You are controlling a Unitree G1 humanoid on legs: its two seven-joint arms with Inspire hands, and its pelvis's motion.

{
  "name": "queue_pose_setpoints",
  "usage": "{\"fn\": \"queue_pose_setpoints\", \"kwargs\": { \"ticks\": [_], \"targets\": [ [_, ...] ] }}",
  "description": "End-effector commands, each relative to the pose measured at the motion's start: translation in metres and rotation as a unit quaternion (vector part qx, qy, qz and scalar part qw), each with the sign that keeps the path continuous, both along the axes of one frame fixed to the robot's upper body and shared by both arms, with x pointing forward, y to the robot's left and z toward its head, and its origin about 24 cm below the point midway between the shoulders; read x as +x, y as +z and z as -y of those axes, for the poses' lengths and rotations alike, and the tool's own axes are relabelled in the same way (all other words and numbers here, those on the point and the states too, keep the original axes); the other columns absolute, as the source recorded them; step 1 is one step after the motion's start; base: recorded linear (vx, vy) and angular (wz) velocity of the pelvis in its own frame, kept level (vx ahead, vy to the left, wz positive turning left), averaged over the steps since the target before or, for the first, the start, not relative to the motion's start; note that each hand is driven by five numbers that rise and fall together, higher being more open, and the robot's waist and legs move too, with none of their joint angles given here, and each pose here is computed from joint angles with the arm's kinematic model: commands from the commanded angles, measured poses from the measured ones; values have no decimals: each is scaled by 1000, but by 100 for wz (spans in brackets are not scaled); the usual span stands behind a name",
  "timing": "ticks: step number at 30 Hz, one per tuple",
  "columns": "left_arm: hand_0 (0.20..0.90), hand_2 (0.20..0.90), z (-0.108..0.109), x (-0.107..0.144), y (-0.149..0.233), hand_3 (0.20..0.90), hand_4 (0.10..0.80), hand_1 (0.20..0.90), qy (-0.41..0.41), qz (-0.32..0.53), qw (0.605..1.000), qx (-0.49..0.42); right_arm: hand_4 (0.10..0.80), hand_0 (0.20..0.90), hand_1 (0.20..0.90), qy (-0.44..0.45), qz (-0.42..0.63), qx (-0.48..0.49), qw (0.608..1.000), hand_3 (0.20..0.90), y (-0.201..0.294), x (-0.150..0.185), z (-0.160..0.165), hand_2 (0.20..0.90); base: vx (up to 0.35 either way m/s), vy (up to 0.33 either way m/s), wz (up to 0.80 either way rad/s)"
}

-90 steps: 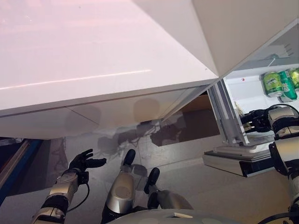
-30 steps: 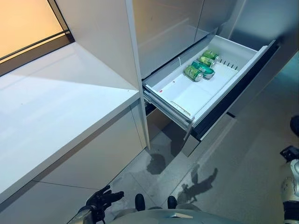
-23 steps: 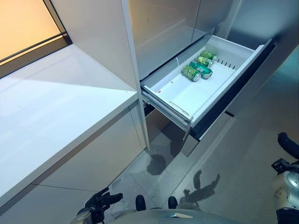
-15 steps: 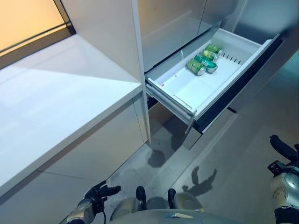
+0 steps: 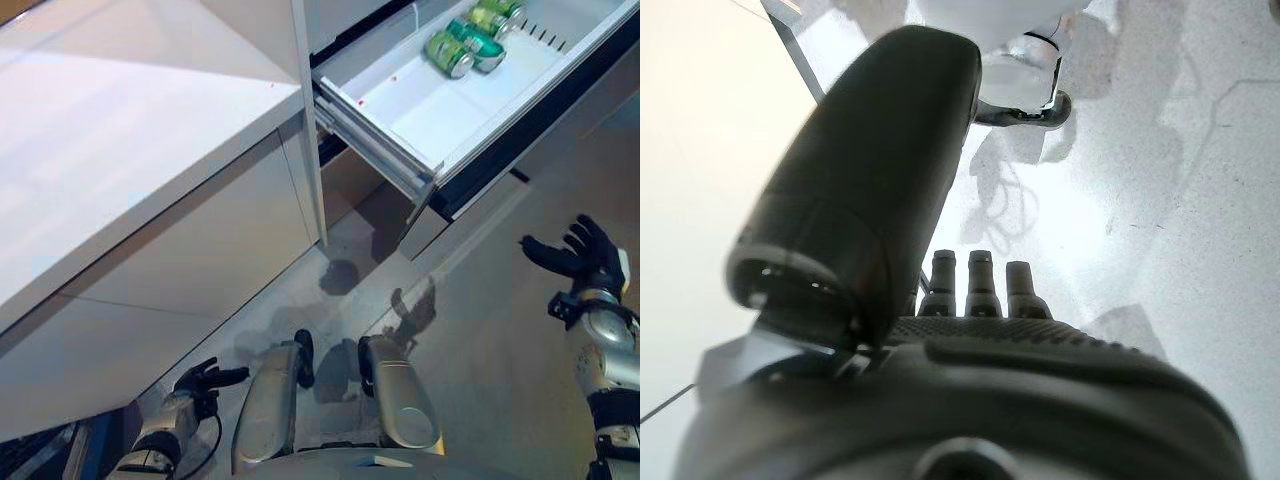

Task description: Put drinks into fridge and close the fridge

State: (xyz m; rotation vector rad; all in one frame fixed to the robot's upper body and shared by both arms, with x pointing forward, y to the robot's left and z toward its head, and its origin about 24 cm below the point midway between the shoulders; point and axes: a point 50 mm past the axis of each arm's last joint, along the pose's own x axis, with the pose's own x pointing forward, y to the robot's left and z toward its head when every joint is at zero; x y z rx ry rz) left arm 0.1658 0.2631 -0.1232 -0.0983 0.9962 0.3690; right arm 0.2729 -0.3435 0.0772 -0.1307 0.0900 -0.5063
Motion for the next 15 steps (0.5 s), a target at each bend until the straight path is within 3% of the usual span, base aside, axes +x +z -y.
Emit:
{"fn": "queue_pose_setpoints", "kwargs": {
  "ticks": [1, 8, 15],
  "targets": [
    [900, 900, -23, 0, 9, 900, 800, 900, -3, 1, 999, 45, 800, 900, 900, 67, 132, -84, 985, 900, 79, 28, -15, 900, 0, 0, 0],
    [900, 900, -11, 8, 8, 900, 800, 900, -17, -4, 999, 43, 800, 900, 900, 194, 213, -82, 954, 900, 111, 56, -79, 900, 22, -2, 1],
    [900, 900, 2, 3, 1, 900, 800, 900, -32, -29, 998, 37, 800, 900, 900, 285, 239, -78, 925, 900, 123, 68, -141, 900, 125, 8, 6]
  ]
}}
